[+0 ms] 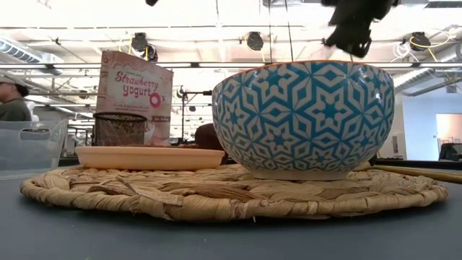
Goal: Arrange a breakfast setting
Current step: Return to Home Position
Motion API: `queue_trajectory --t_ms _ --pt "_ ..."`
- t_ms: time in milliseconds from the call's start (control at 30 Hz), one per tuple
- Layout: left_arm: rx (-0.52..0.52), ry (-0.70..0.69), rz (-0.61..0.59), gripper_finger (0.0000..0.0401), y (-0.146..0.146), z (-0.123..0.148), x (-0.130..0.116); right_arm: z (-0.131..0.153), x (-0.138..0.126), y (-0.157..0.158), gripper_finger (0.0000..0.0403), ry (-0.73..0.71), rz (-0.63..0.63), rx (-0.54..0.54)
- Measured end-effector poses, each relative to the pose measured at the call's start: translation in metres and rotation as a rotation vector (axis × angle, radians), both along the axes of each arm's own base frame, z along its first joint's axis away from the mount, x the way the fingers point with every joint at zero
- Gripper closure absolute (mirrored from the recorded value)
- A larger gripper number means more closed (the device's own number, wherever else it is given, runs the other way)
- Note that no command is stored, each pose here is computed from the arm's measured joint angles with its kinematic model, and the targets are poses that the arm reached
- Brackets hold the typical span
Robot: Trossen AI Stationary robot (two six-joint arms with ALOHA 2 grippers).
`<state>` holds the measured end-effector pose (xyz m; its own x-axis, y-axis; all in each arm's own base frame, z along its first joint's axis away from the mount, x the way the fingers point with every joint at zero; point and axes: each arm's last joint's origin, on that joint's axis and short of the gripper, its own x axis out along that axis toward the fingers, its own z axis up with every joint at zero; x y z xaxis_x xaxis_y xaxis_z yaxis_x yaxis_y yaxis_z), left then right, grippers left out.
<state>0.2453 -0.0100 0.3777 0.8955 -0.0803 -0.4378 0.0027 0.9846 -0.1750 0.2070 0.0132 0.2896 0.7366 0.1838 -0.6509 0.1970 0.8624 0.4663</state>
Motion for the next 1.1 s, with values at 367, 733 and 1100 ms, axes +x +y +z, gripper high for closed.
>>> queue_trajectory --t_ms 367,733,1100 --pt "0.121 -0.168 0.042 0.0222 0.003 0.005 -0.082 0.038 -0.048 -0.002 0.0250 -0.263 0.094 -0.125" --pt "0.152 -0.401 0.045 0.0222 0.005 -0.085 -0.119 0.051 -0.072 -0.003 0.0250 -0.389 0.166 -0.253" --pt "0.142 -0.542 0.057 0.0222 0.006 -0.146 -0.134 0.052 -0.074 -0.003 0.0250 -0.416 0.217 -0.337"
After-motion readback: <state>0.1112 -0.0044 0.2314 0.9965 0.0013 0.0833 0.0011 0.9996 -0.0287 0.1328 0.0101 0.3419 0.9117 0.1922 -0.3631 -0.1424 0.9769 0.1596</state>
